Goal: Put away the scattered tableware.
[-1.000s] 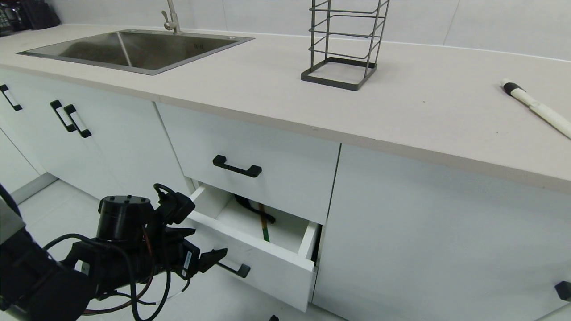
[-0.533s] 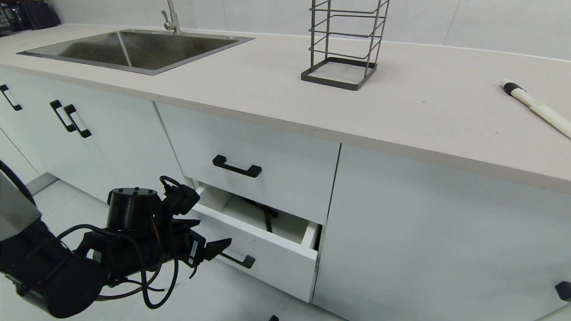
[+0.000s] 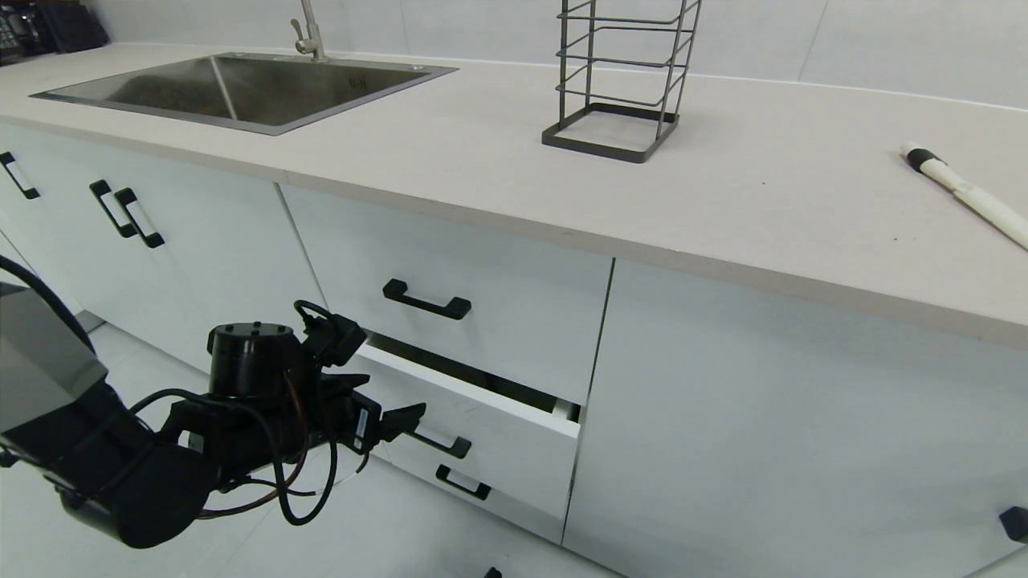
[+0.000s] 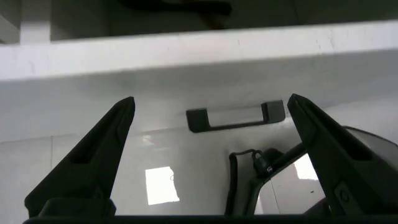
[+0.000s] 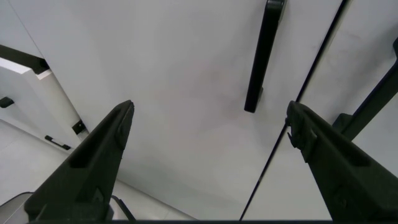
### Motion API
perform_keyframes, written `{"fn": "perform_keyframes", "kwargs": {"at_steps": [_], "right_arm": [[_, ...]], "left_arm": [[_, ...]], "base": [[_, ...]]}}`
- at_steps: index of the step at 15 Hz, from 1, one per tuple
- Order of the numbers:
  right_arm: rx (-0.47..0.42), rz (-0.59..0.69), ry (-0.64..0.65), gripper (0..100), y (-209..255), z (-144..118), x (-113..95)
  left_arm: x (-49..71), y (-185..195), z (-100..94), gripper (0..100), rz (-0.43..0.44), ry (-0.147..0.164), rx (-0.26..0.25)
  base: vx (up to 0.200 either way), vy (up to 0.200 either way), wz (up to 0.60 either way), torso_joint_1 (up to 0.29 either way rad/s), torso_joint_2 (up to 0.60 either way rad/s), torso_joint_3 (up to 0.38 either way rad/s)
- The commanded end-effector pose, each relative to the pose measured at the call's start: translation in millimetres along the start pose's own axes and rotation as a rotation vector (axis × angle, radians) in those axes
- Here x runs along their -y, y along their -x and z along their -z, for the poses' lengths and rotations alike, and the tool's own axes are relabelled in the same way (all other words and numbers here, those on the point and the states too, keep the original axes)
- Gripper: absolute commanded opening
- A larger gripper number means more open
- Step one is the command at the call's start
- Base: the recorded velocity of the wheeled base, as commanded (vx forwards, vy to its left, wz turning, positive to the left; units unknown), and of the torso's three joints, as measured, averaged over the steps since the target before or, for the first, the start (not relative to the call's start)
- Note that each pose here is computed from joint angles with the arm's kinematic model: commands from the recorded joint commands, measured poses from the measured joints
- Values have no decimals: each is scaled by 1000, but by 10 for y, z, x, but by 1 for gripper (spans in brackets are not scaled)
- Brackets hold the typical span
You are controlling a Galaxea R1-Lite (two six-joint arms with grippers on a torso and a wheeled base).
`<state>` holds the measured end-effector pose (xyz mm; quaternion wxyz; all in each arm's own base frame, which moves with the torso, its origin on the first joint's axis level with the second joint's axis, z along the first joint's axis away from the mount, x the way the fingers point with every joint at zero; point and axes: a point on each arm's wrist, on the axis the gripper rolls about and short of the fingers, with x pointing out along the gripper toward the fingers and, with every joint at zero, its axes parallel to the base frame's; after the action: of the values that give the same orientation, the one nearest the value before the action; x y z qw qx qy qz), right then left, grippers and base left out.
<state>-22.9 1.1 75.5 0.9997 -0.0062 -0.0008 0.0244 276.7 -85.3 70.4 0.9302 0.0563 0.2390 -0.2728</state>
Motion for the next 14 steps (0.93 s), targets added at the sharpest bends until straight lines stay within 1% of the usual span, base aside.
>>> {"fn": "perform_keyframes", "kwargs": {"at_steps": [1,3,5,7,9,11,14], "right_arm": [[-1,0,0,100,-1,0,0],[-1,0,0,100,-1,0,0],[-1,0,0,100,-1,0,0],[-1,0,1,100,-1,0,0],[-1,0,0,100,-1,0,0],[-1,0,0,100,-1,0,0],[-1,0,1,100,-1,0,0]], "left_arm": [[-19,-27,11,100,-3,4,-4],[-27,-37,11,100,-5,3,-2],[-43,-74,-3,100,-8,-1,16],[-53,-122,-16,100,-10,-7,45],[-60,-142,-30,100,-10,-9,53],[-81,-184,-108,100,-13,-18,81],[-98,-236,-130,100,-14,-21,91]], "base": [[0,0,0,0,0,0],[0,0,0,0,0,0],[0,0,0,0,0,0],[0,0,0,0,0,0],[0,0,0,0,0,0],[0,0,0,0,0,0],[0,0,0,0,0,0]]}}
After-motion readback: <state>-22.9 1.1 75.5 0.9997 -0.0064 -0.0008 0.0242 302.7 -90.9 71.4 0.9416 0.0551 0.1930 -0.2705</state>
